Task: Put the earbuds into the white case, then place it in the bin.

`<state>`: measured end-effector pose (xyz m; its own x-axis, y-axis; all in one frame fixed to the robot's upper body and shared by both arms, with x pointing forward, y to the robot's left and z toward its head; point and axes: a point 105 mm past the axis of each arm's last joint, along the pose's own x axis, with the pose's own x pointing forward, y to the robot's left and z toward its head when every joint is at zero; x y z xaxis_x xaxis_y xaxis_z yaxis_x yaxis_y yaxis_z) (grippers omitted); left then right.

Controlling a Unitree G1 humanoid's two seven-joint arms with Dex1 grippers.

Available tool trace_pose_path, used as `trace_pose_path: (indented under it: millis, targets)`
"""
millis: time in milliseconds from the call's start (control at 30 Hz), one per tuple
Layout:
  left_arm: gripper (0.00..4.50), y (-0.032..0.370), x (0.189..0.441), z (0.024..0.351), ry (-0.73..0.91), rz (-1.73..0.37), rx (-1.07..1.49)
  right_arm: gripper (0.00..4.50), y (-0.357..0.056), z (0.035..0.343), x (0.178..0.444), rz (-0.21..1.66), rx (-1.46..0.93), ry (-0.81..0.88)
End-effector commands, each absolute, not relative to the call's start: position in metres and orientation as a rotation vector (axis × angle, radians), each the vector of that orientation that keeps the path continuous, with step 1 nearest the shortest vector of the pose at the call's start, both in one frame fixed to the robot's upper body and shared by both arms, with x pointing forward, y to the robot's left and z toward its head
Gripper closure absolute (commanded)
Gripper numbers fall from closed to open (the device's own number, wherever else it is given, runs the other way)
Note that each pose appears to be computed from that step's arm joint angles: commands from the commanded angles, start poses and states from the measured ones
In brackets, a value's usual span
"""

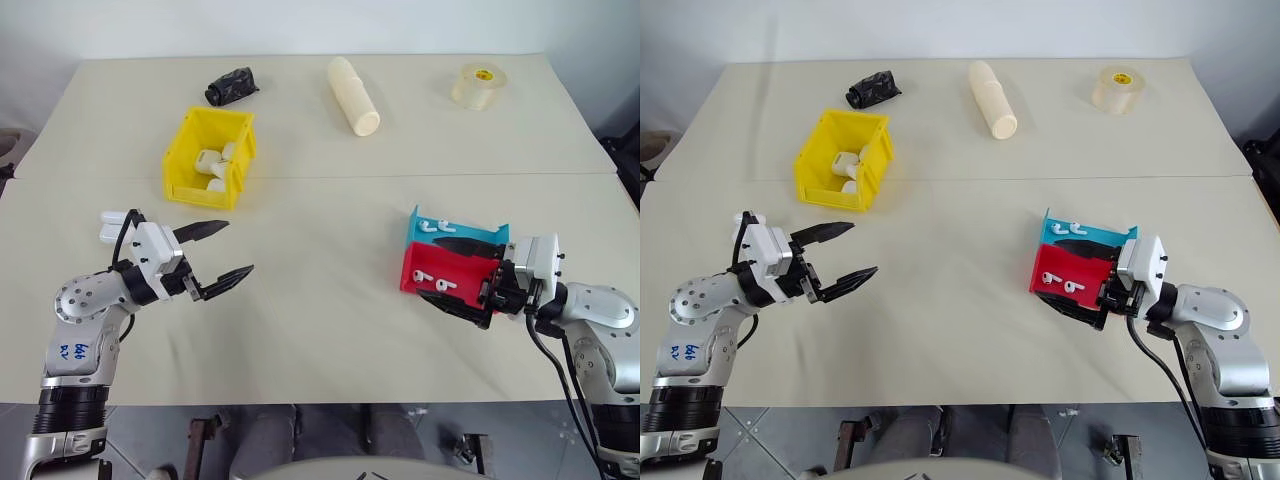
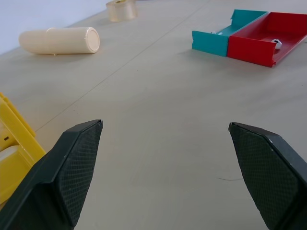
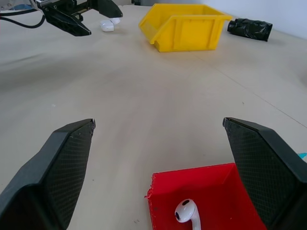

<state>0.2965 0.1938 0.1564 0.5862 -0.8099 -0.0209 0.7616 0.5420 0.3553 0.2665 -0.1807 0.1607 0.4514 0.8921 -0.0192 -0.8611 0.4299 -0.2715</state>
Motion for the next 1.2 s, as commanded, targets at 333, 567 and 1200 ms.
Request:
trace_pose_path:
  millis: [333,567,1200]
  targets:
    - [0.02,0.199,0.298,0.162,-0.192,-0.873,0.333,0.00,-0.179,0.167,0.269,1.100,-0.263,-0.184]
    - [0.02,0.228,0.296,0.165,-0.199,-0.655,0.254,0.00,-0.166,0.166,0.269,1.153,-0.243,-0.207]
    - [0.02,0.342,0.206,0.120,0.017,0.245,-0.016,0.00,-0.095,0.188,0.254,1.419,-0.197,-0.407]
